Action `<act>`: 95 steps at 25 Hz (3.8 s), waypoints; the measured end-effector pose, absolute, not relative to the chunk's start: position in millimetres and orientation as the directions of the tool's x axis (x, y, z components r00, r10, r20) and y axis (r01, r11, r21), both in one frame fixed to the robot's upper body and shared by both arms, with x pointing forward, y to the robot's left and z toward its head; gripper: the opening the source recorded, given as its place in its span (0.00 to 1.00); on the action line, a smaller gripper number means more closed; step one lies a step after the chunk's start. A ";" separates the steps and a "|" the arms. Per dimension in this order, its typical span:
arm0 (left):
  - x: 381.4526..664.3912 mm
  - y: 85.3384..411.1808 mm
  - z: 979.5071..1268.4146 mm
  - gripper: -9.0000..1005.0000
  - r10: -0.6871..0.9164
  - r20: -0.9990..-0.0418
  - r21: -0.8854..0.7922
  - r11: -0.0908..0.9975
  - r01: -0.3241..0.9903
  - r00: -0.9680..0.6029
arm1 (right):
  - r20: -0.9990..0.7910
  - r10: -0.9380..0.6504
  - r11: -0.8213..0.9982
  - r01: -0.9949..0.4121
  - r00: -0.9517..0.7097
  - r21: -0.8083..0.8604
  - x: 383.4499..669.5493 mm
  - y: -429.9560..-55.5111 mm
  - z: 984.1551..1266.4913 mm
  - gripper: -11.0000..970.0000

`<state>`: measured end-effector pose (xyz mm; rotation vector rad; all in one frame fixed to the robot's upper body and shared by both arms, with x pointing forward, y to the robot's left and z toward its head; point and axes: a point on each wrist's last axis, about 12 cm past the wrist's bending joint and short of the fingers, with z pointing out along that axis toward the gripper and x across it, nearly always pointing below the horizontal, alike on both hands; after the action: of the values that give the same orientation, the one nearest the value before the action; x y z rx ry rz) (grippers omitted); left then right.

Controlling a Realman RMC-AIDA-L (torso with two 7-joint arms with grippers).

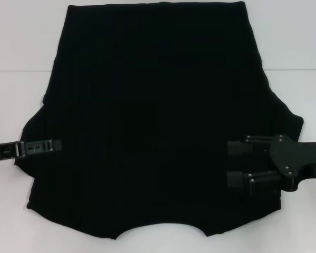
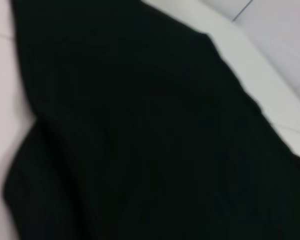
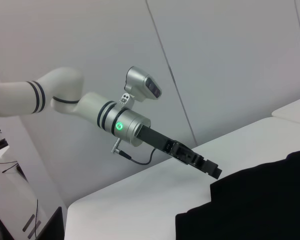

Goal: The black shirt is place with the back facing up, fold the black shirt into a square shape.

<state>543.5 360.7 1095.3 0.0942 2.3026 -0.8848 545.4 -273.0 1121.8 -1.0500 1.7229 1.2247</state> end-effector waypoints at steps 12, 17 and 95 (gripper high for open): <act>559.3 370.8 1110.7 0.86 -0.108 -0.514 -0.487 0.853 0.186 -0.851 | -0.899 -0.220 0.196 -0.920 -0.378 0.339 551.6 -273.2 1128.5 0.92; 565.7 374.1 1110.6 0.85 -0.096 -0.511 -0.432 0.888 0.159 -0.854 | -0.900 -0.220 0.198 -0.921 -0.375 0.336 552.1 -273.1 1128.4 0.92; 546.5 420.2 1095.0 0.01 -0.231 -0.536 -0.330 0.943 -0.051 -0.812 | -0.918 -0.126 0.250 -0.907 -0.376 0.337 556.1 -271.0 1128.2 0.92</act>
<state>546.5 420.2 1095.0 -0.1992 2.4981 -0.4032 556.1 -271.0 1128.2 -0.9614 1.7069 1.2069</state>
